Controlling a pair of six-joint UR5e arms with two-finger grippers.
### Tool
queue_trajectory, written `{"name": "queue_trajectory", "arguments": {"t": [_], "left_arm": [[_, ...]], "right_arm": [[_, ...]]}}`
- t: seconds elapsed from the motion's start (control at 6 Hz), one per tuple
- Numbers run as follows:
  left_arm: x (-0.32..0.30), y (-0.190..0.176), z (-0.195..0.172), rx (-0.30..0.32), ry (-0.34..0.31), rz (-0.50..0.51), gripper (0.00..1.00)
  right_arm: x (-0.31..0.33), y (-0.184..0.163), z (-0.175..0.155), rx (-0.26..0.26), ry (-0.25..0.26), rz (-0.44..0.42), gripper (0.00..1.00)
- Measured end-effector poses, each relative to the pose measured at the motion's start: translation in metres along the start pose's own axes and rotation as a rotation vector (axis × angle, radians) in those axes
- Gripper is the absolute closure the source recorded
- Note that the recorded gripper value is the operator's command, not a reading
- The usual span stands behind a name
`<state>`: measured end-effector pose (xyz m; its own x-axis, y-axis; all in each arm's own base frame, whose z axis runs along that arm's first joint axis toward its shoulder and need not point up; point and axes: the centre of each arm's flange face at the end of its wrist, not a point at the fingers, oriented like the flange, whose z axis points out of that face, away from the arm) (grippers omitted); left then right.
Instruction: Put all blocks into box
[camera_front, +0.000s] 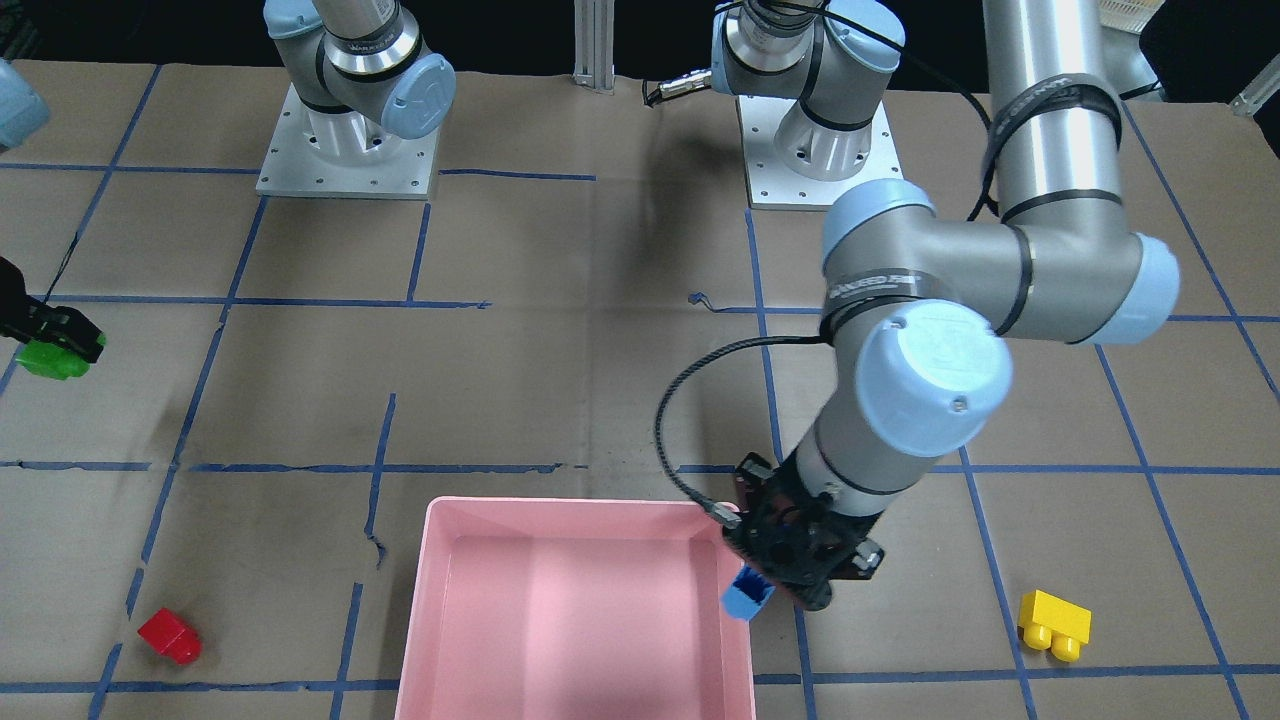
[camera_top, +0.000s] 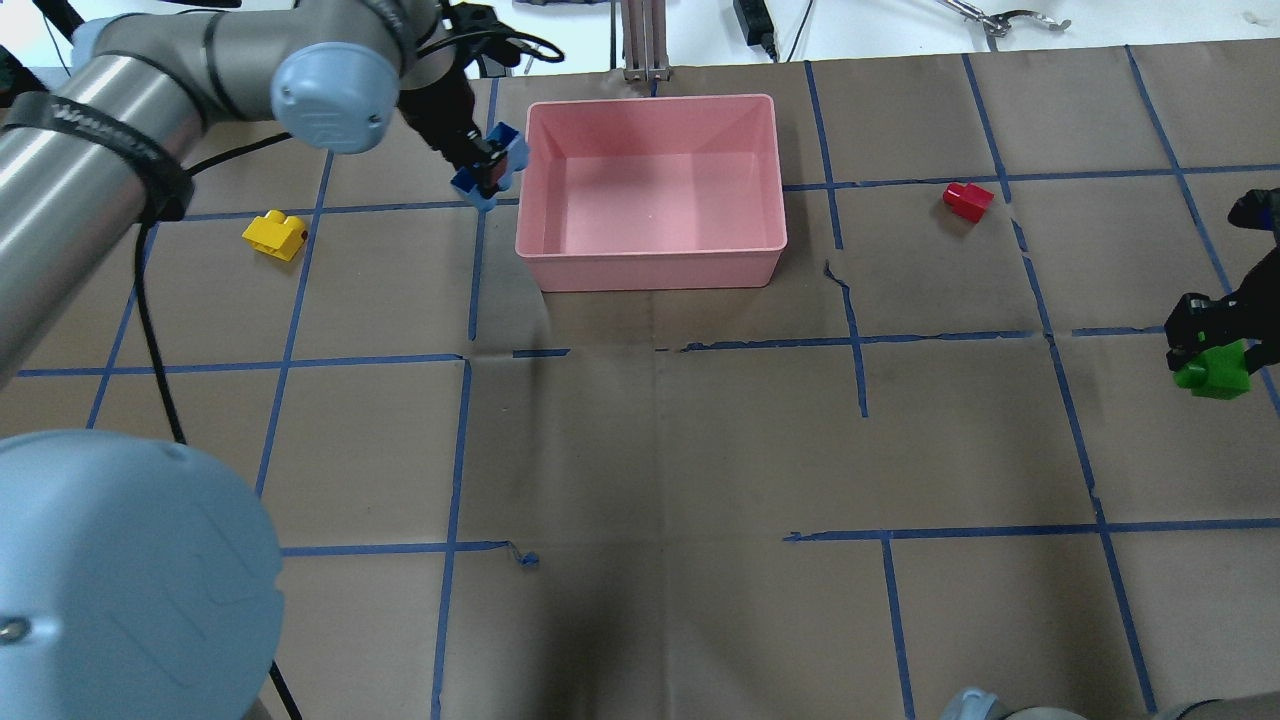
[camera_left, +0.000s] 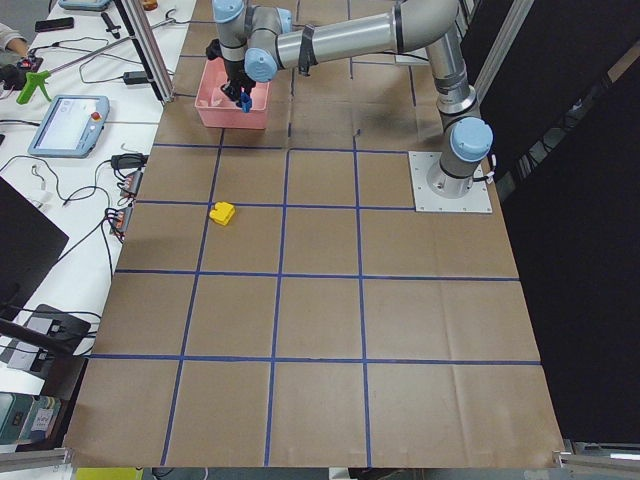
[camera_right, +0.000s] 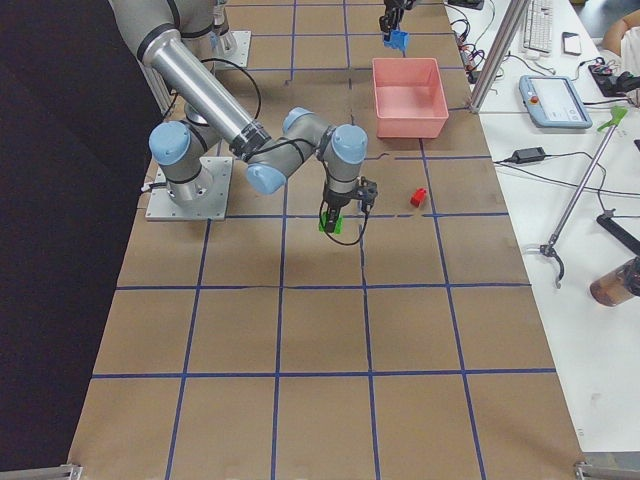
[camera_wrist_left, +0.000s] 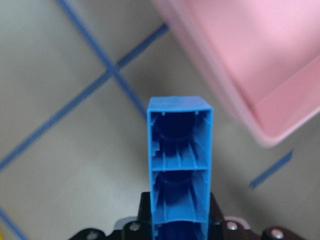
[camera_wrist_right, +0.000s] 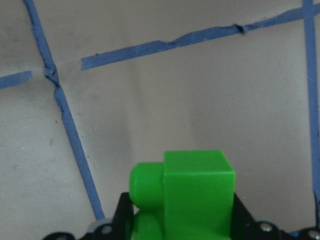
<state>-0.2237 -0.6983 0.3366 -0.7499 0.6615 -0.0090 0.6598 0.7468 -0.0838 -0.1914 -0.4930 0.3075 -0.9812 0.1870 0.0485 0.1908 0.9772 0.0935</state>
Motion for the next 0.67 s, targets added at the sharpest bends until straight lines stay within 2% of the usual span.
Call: {"name": "queue_trajectory", "arguments": {"t": [0.17, 0.33, 0.5, 0.67], "left_arm": [[0.03, -0.041, 0.008, 0.01, -0.001, -0.002, 0.65], [0.048, -0.059, 0.018, 0.006, 0.002, -0.022, 0.01], [0.055, -0.062, 0.021, 0.003, 0.001, -0.03, 0.0], [0.044, -0.055, 0.013, 0.009, -0.004, -0.049, 0.0]], "right_arm": [[-0.019, -0.015, -0.048, -0.004, 0.003, -0.043, 0.58], [-0.051, -0.025, -0.091, -0.002, 0.009, -0.089, 0.58], [-0.101, -0.03, -0.13, 0.007, 0.018, -0.125, 0.58], [-0.152, -0.028, -0.151, 0.018, 0.026, -0.141, 0.58]]}}
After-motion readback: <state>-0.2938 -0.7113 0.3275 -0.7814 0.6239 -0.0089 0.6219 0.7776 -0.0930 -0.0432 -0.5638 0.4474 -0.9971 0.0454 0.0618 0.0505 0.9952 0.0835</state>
